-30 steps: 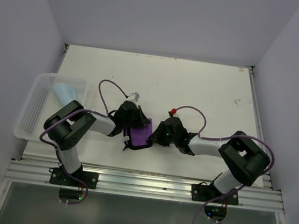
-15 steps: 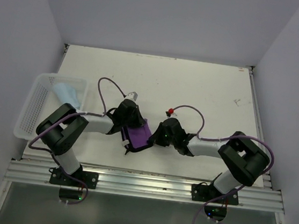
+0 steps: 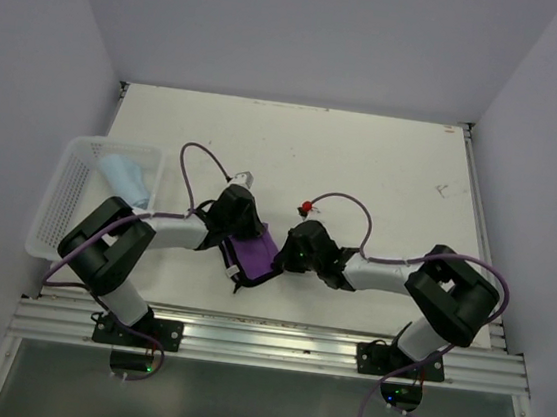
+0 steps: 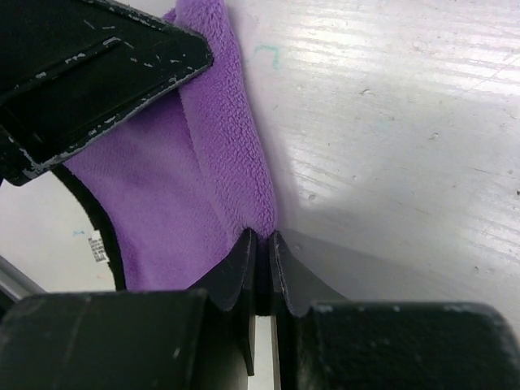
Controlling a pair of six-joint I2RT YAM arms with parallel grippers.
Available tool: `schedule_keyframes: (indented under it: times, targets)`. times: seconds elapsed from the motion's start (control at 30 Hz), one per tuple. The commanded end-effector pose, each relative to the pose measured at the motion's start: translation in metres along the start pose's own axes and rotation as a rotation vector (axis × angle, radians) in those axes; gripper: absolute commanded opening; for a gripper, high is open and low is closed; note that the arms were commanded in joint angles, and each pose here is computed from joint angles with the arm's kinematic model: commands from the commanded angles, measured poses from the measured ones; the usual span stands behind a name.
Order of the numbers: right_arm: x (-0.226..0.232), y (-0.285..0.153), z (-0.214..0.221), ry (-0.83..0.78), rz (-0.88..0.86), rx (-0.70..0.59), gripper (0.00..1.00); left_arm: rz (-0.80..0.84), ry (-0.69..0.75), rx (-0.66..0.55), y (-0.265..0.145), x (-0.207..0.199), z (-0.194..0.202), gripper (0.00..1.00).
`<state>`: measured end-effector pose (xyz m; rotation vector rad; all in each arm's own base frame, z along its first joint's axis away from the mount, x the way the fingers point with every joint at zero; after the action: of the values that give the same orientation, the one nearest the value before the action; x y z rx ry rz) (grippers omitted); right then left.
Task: Roll the towels
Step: Roll the towel
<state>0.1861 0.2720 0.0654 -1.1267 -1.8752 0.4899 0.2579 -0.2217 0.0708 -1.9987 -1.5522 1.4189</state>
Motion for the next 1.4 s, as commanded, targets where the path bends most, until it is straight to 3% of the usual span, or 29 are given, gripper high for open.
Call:
schedule_keyframes:
  times: [0.0,0.17,0.83,1.13,1.27,1.37]
  targets:
    - [-0.032,-0.007,0.029,-0.146,0.203,0.111,0.0,-0.048,0.034,-0.064,-0.006,0.001,-0.02,0.04]
    - [-0.031,-0.01,0.031,-0.204,0.248,0.084,0.0,-0.052,0.052,-0.067,-0.009,-0.006,-0.029,0.14]
    - [-0.011,-0.024,0.033,-0.409,0.391,-0.073,0.0,-0.016,0.048,-0.065,-0.038,-0.026,-0.046,0.22]
    - [0.005,-0.029,0.033,-0.515,0.437,-0.117,0.0,0.086,-0.025,-0.035,-0.063,-0.011,-0.016,0.11]
    - [0.01,-0.031,0.034,-0.543,0.444,-0.119,0.0,0.096,-0.048,0.038,-0.063,0.006,0.012,0.01]
    - [0.011,-0.03,0.033,-0.55,0.447,-0.115,0.0,0.088,-0.035,0.073,-0.06,0.01,0.027,0.01]
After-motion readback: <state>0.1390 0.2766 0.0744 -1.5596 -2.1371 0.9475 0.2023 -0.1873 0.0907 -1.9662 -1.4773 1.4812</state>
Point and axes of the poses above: each gripper's point midway between its finger pads, its own y axis out along the fingers, its own x axis along the line the jaws close on, z = x × y, the point moved 7 cm from there along -y, back along the fingers, and after that the axes turned 3 degrees about -y, right-handed, at the moved point
